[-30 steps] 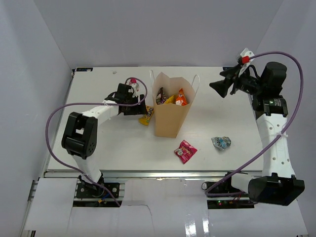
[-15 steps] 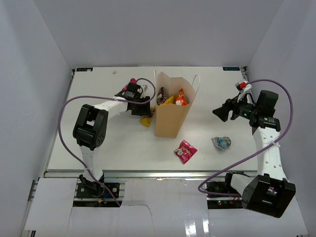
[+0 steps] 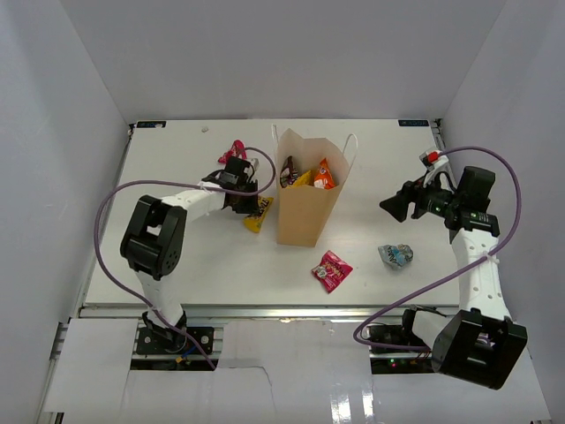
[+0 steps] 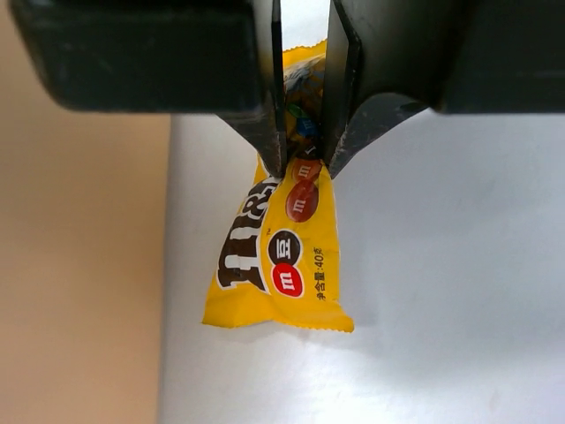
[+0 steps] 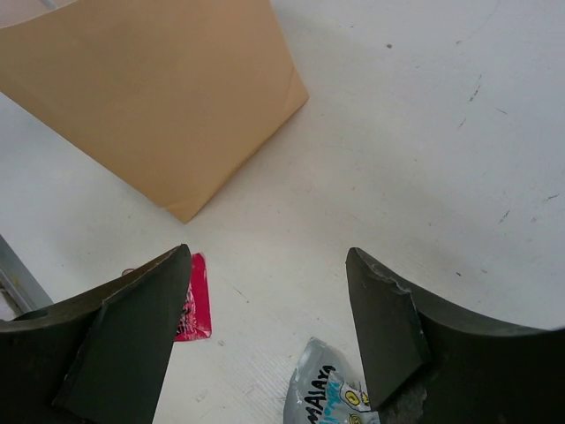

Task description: Place the snacks into the paper bag

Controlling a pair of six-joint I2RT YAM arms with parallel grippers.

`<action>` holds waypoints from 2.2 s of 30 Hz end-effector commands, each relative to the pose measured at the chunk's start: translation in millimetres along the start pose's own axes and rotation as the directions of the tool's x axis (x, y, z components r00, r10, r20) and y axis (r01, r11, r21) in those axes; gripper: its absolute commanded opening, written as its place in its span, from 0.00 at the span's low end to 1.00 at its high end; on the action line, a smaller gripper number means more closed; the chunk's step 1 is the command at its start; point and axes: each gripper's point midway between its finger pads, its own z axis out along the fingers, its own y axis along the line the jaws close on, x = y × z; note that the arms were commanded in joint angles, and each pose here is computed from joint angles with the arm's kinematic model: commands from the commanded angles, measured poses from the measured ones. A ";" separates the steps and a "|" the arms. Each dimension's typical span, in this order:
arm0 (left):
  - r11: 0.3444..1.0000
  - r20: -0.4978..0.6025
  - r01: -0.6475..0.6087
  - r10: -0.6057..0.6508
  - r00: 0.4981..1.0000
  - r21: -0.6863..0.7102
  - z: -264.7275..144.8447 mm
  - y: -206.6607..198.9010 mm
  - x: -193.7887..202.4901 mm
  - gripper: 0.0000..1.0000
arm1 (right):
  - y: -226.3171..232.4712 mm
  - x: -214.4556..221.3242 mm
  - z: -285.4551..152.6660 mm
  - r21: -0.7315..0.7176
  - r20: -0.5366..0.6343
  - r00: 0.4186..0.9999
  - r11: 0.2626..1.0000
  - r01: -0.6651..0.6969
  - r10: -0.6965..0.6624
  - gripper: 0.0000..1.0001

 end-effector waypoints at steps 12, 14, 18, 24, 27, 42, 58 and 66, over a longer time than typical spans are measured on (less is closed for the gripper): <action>0.959 0.401 0.067 -0.177 0.899 0.274 -202.3 -54.3 -37.5 0.12 | -1.7 35.3 2.5 -0.005 -0.054 0.998 1.000 0.017 -0.017 0.77; 0.939 0.498 0.027 -0.206 0.842 0.342 -249.3 -69.3 -57.0 0.12 | -2.6 40.7 3.5 -0.005 -0.065 0.998 1.000 0.012 -0.012 0.77; 0.897 0.592 -0.059 -0.239 0.769 0.438 -314.2 -99.8 -94.6 0.12 | -3.9 45.7 5.7 -0.013 -0.076 0.997 1.000 -0.001 0.000 0.77; 0.831 0.614 -0.167 -0.241 0.751 0.531 -350.7 -154.3 -143.9 0.12 | -4.7 51.4 7.6 -0.022 -0.088 0.996 1.000 -0.008 0.006 0.77; 0.819 0.617 -0.213 -0.203 0.760 0.533 -342.2 -183.0 -157.9 0.12 | -5.2 55.7 7.0 -0.018 -0.097 0.995 1.000 0.002 -0.004 0.77; 0.870 0.552 -0.183 -0.116 0.826 0.458 -258.5 -223.9 -181.6 0.37 | -7.8 68.5 -4.2 0.027 -0.168 0.983 0.997 0.073 -0.068 0.77; 0.856 0.705 -0.341 -0.039 0.708 0.389 -348.6 -207.6 -168.5 0.85 | -37.3 120.0 -26.8 0.042 -0.532 0.846 0.996 0.077 -0.043 0.77; 0.973 0.713 -0.089 -0.093 0.695 0.214 -331.9 -95.5 -76.6 0.98 | -61.8 174.8 -30.4 0.200 -0.710 0.702 0.971 0.132 0.051 0.84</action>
